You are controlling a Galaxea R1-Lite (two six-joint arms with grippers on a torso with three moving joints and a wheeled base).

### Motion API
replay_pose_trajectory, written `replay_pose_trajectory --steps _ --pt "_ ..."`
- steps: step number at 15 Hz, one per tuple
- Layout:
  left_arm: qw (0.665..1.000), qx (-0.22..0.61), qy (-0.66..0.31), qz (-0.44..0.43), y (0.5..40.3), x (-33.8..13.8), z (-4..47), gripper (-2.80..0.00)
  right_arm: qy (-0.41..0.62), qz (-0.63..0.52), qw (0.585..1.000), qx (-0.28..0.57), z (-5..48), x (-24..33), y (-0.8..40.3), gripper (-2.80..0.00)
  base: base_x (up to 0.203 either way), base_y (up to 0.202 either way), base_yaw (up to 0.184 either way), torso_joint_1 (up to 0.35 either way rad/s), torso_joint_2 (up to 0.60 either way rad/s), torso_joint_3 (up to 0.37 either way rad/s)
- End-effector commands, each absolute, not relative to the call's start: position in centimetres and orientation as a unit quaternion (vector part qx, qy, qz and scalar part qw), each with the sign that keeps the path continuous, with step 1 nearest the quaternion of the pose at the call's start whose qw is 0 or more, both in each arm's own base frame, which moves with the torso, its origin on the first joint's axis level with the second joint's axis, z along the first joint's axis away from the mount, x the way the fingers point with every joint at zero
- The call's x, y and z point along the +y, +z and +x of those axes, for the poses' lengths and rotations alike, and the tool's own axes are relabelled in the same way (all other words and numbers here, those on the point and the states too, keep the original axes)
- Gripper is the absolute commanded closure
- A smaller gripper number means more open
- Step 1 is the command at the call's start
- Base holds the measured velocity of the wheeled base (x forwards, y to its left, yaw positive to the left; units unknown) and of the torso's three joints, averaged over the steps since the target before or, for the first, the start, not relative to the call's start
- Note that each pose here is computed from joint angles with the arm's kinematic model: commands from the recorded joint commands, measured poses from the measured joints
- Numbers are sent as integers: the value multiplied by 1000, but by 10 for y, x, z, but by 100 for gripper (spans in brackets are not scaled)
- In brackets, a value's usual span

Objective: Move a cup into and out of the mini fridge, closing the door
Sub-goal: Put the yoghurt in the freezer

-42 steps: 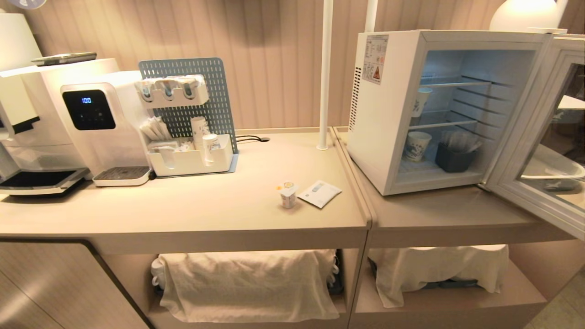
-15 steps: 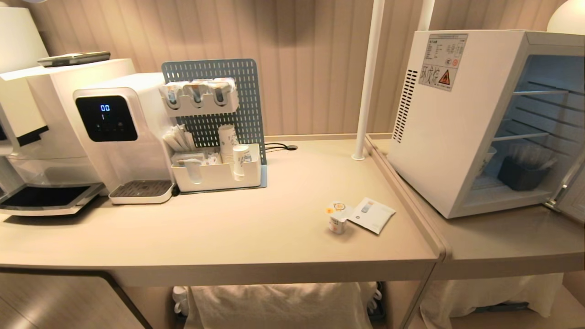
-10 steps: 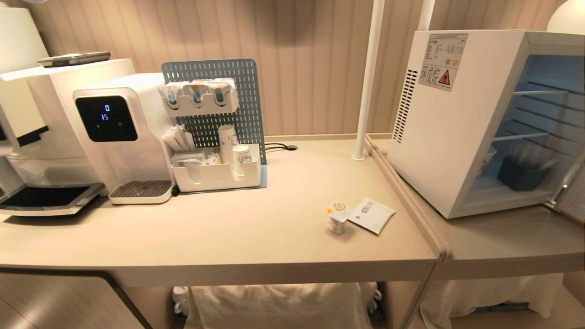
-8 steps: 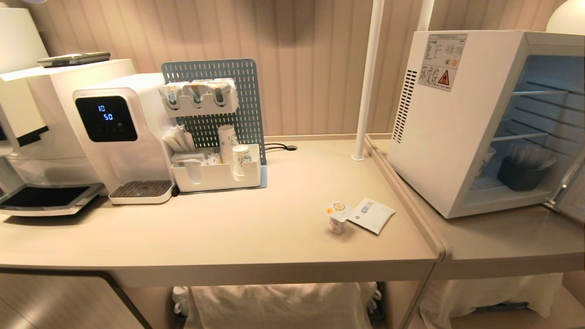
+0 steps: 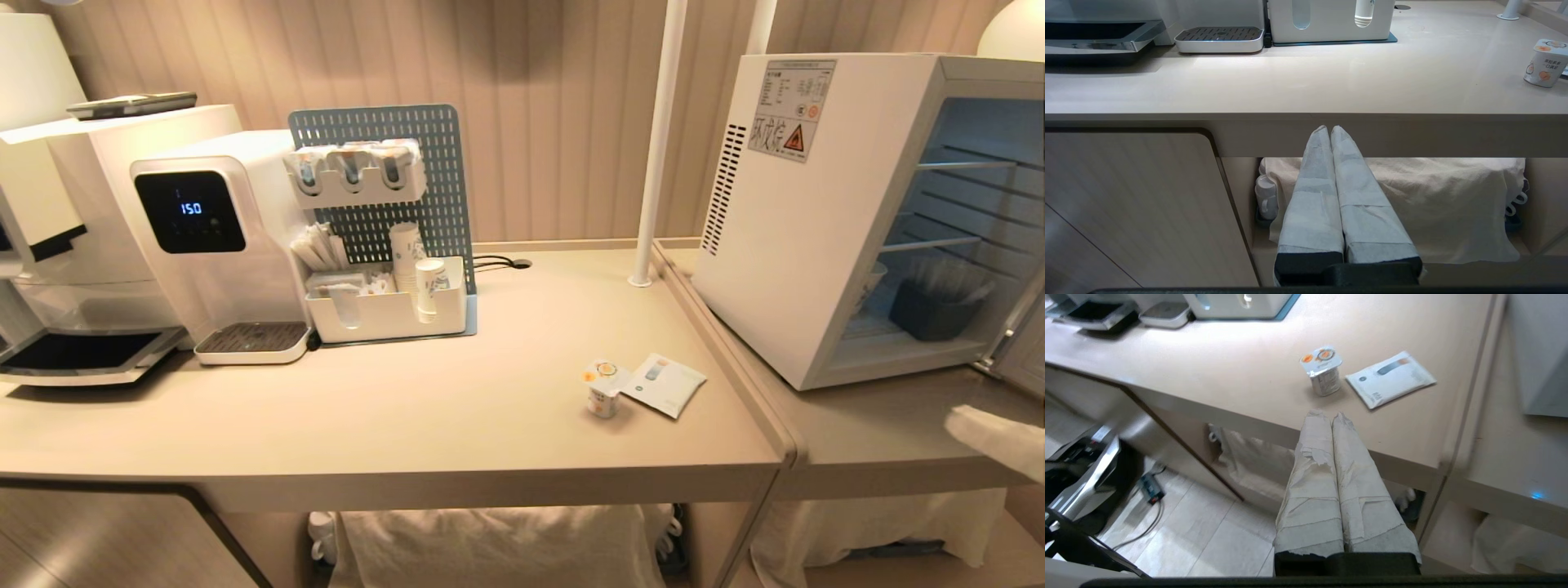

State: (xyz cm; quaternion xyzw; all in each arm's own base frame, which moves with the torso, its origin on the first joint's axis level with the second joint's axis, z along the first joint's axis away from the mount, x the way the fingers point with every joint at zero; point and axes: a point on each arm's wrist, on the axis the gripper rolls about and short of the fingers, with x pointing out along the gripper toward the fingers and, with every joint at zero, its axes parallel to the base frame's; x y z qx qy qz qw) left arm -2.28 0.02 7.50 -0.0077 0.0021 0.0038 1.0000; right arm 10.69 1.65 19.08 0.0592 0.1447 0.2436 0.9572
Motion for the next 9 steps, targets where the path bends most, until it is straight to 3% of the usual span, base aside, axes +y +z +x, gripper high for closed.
replay_pose_trajectory --steps 1,3,4,9 --pt "1000 4 5 -9 75 0 -23 0 260 81 934 230 184 23 144 0 0 0 0 0 0 0" --pt "1000 3 5 -11 75 0 -23 0 276 81 930 229 220 27 118 0 0 0 0 0 0 0" --pt "1000 4 5 -11 75 0 -23 0 287 75 927 230 235 32 105 -280 0 0 0 0 0 0" --pt "1000 4 5 -11 75 0 -23 0 325 -18 922 209 292 61 44 -280 0 0 0 0 0 0"
